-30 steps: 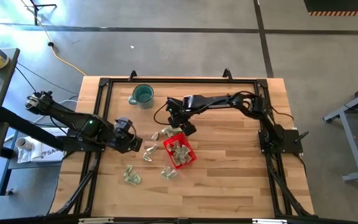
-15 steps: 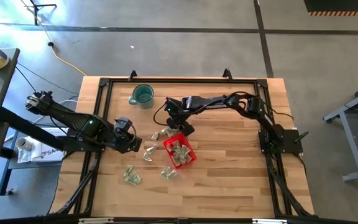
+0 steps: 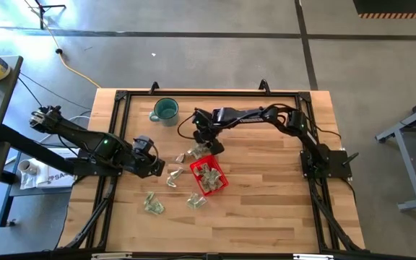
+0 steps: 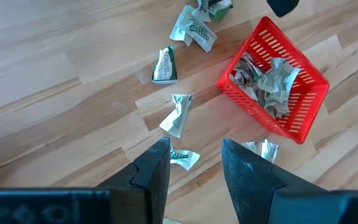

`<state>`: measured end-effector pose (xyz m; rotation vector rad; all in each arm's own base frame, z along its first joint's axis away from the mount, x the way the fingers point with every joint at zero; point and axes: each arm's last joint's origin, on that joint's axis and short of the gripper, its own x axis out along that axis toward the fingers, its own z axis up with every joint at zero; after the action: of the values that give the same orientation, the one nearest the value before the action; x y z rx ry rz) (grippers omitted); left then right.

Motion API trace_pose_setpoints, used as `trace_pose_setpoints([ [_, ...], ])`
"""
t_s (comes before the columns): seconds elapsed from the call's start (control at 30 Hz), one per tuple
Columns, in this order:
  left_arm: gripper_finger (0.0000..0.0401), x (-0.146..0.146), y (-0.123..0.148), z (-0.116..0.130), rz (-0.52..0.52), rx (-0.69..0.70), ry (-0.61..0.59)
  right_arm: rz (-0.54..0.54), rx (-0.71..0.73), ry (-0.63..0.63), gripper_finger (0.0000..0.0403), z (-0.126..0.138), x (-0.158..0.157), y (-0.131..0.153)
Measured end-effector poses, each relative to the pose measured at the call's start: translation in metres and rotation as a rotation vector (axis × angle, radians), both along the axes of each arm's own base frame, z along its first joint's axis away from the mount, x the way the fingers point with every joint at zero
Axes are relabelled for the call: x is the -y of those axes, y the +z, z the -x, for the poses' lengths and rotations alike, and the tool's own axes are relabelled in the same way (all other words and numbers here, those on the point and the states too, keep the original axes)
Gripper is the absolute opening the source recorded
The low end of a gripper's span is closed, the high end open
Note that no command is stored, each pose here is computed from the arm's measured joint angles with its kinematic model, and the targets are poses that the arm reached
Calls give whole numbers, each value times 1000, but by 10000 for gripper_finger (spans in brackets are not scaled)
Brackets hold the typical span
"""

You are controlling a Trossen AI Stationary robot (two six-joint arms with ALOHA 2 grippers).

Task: Pick and place Stevia / Truvia into bins
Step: Put the white stevia packet into the basket

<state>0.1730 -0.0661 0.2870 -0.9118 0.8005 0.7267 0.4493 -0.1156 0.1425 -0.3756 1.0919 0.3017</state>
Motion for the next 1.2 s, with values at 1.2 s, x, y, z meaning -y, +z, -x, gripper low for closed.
trace_pose_setpoints([
  [1.2, 167, -1, 0, 0, -9, 0, 13, -103, 28, -110, 174, -5, -4, 5],
])
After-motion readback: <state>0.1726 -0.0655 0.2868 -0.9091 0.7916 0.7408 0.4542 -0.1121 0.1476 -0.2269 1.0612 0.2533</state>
